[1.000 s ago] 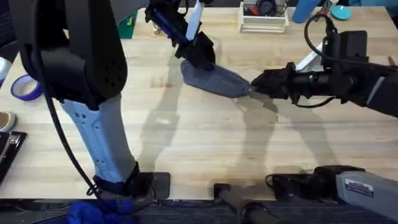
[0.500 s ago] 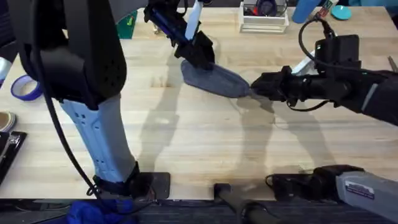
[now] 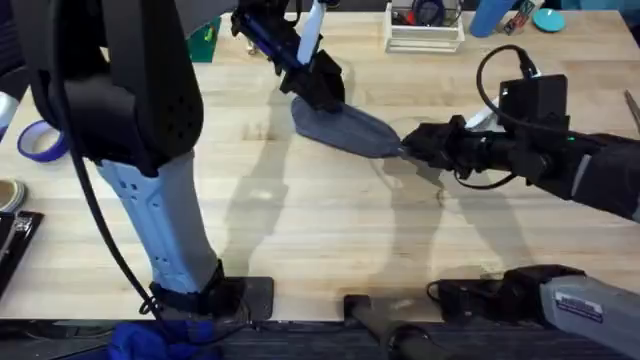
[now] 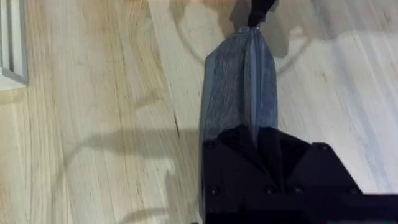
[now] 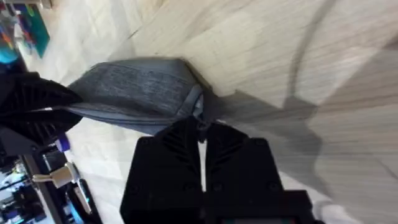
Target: Unzip the bag, pick up the pens from the table one at a time and place them inside, then zip the bag closed.
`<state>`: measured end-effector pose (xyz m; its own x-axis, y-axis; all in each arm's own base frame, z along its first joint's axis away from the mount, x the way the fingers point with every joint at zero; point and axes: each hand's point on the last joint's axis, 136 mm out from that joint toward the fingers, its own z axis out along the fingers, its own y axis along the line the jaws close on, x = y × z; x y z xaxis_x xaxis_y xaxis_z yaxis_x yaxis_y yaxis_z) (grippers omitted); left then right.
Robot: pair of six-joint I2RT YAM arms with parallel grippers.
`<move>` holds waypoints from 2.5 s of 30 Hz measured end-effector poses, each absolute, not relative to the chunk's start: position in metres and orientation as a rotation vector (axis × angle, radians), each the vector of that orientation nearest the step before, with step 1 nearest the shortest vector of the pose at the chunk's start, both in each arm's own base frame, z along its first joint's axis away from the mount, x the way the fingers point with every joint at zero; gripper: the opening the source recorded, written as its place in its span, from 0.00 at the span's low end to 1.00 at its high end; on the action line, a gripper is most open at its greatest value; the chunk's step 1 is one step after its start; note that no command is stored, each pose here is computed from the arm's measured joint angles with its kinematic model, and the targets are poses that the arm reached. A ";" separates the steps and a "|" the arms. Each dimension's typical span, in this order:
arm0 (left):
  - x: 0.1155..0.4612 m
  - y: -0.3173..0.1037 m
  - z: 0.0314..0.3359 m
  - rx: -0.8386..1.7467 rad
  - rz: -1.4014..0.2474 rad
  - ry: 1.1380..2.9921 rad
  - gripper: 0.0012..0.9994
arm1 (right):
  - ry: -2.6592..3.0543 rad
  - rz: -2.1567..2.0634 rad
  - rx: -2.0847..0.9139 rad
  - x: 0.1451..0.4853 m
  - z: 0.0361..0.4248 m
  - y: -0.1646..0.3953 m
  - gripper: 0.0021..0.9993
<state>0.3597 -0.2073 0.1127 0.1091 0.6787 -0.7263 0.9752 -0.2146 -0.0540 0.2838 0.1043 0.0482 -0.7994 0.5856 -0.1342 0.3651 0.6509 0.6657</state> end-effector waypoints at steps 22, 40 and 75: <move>0.370 -0.191 0.112 1.914 -0.865 1.642 0.04 | 2.427 0.789 0.668 0.291 0.069 0.086 1.00; 0.366 -0.179 0.138 1.943 -0.861 1.706 1.00 | 2.394 0.687 0.536 0.294 0.088 0.077 1.00; 0.324 -0.142 0.312 1.226 -0.435 2.413 1.00 | 2.293 0.272 0.253 0.281 0.227 0.034 1.00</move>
<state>0.3235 -0.1423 0.3122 -0.5367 0.6944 -0.4794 0.8181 0.5674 -0.0940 0.2815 0.0344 0.2274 -0.6633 0.2667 -0.6992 0.0958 0.9569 0.2742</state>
